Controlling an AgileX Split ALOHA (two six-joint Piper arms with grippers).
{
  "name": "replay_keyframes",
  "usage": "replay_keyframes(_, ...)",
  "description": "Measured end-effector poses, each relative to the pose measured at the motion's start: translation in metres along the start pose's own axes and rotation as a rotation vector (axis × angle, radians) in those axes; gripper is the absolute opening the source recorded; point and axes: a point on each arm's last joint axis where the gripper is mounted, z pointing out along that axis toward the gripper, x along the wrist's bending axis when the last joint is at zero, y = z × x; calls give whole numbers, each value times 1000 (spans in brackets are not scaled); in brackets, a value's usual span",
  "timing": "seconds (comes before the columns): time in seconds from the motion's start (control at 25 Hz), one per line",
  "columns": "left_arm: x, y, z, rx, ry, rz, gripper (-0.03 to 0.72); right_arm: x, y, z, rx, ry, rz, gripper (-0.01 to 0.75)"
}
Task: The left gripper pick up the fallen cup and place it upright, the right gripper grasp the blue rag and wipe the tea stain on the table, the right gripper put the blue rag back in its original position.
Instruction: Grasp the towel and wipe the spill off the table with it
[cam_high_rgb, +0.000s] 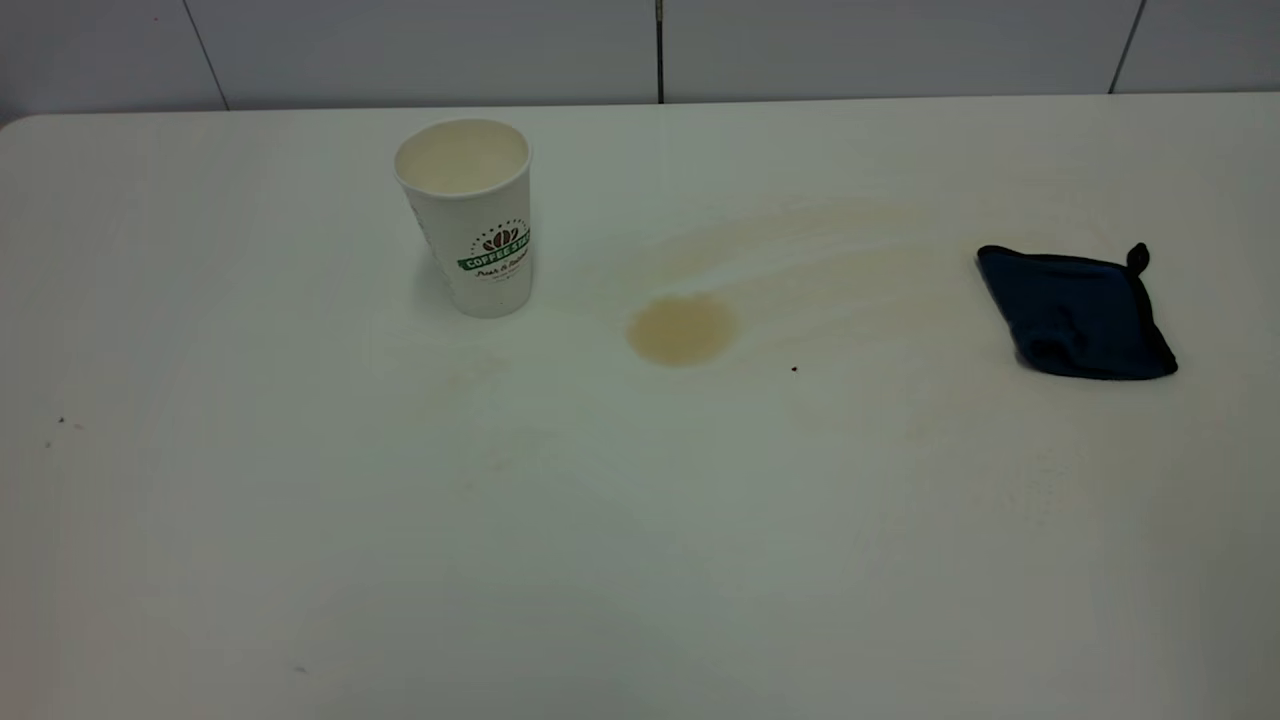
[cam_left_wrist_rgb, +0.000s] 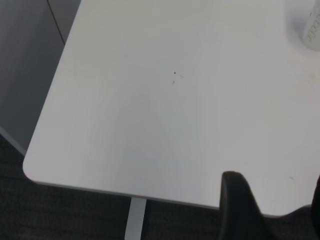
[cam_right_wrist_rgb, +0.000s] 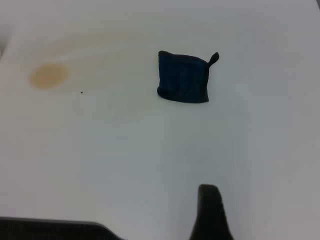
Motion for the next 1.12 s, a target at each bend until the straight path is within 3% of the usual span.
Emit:
replay_keyframes(0.28, 0, 0, 0, 0, 0, 0, 388, 2, 22, -4, -33, 26, 21, 597)
replay_keyframes(0.52, 0, 0, 0, 1, 0, 1, 388, 0, 93, 32, 118, 14, 19, 672)
replay_keyframes(0.8, 0, 0, 0, 1, 0, 1, 388, -3, 151, 147, 368, 15, 11, 729)
replay_keyframes(1.12, 0, 0, 0, 1, 0, 1, 388, 12, 152, 294, 533, 101, -75, 729)
